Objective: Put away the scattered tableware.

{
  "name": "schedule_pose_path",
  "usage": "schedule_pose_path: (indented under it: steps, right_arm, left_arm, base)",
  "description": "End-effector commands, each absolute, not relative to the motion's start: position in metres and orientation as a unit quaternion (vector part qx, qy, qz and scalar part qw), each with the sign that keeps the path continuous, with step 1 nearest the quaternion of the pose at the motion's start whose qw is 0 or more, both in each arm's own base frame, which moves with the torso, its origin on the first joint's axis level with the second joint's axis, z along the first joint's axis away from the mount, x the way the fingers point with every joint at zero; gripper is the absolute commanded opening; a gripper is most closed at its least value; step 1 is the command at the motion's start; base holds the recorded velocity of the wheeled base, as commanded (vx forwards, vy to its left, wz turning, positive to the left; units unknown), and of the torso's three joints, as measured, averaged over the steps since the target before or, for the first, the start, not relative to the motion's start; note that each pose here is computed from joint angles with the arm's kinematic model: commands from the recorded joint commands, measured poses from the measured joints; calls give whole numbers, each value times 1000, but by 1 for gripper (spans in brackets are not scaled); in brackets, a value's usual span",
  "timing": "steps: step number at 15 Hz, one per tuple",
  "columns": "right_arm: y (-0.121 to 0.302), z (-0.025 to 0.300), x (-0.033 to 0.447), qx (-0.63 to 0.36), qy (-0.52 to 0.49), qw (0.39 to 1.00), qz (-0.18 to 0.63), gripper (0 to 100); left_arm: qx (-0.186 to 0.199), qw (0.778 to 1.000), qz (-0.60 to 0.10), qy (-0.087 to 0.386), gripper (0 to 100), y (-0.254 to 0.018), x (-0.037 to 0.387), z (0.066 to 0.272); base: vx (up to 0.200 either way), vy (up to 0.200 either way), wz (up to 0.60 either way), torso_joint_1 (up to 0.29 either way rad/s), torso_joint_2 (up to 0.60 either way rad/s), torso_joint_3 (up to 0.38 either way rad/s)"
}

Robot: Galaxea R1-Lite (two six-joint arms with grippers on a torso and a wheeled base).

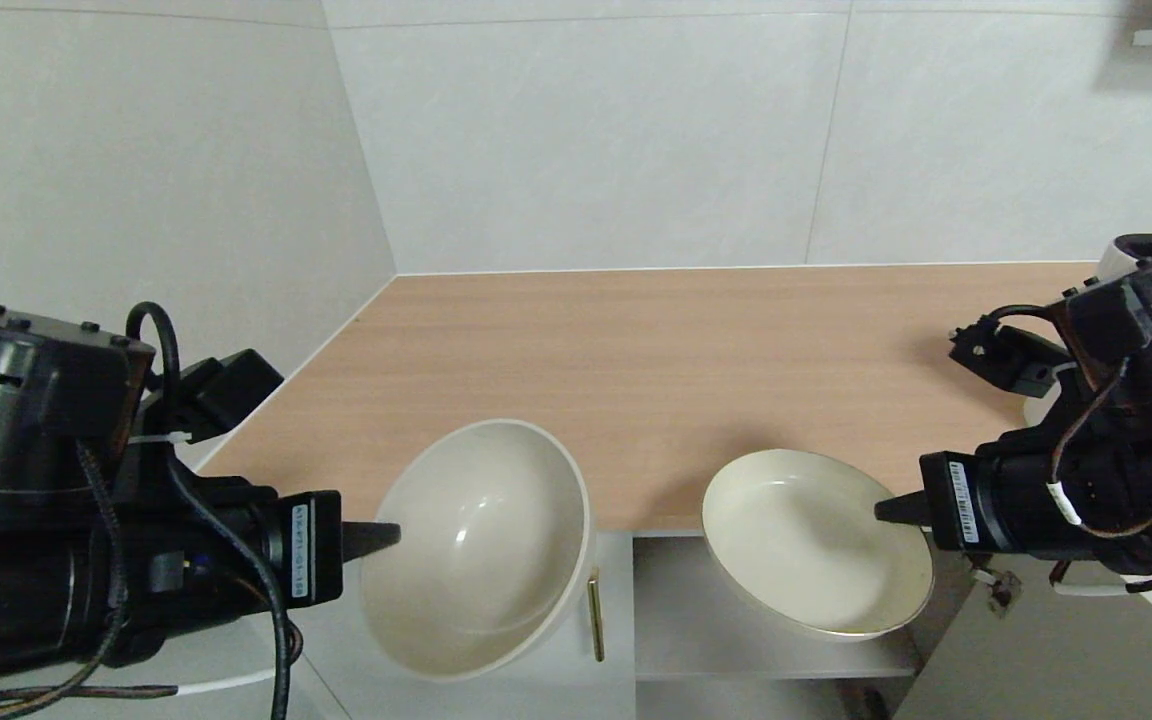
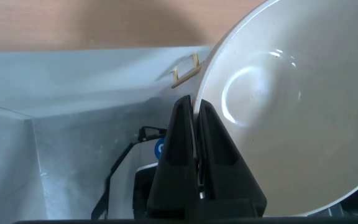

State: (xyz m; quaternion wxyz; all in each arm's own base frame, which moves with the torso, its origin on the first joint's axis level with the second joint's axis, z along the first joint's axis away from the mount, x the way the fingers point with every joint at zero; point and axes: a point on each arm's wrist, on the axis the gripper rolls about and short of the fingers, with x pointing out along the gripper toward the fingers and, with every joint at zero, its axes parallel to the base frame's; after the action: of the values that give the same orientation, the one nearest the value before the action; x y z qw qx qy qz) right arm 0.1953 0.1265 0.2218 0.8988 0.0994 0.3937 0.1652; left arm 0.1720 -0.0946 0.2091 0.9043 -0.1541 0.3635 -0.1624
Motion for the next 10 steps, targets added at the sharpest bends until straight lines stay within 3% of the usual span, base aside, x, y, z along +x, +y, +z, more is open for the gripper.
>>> schedule_pose_path:
  steps: [1, 4, 10]
  right_arm:
    - [124, 217, 192, 88, 399, 898, 165, 0]
    - [125, 213, 193, 81, 401, 897, 166, 0]
    - [129, 200, 201, 78, 382, 908, 151, 0]
  left_arm:
    - [-152, 903, -165, 367, 0, -96, 171, 207]
    - [-151, 903, -166, 367, 0, -96, 170, 207]
    - [-149, 903, -169, 367, 0, -97, 169, 207]
  base:
    - [0, 0, 0, 0, 0, 0]
    - [-200, 0, 0, 7, 6, 2]
    - [0, 0, 0, 0, 0, 0]
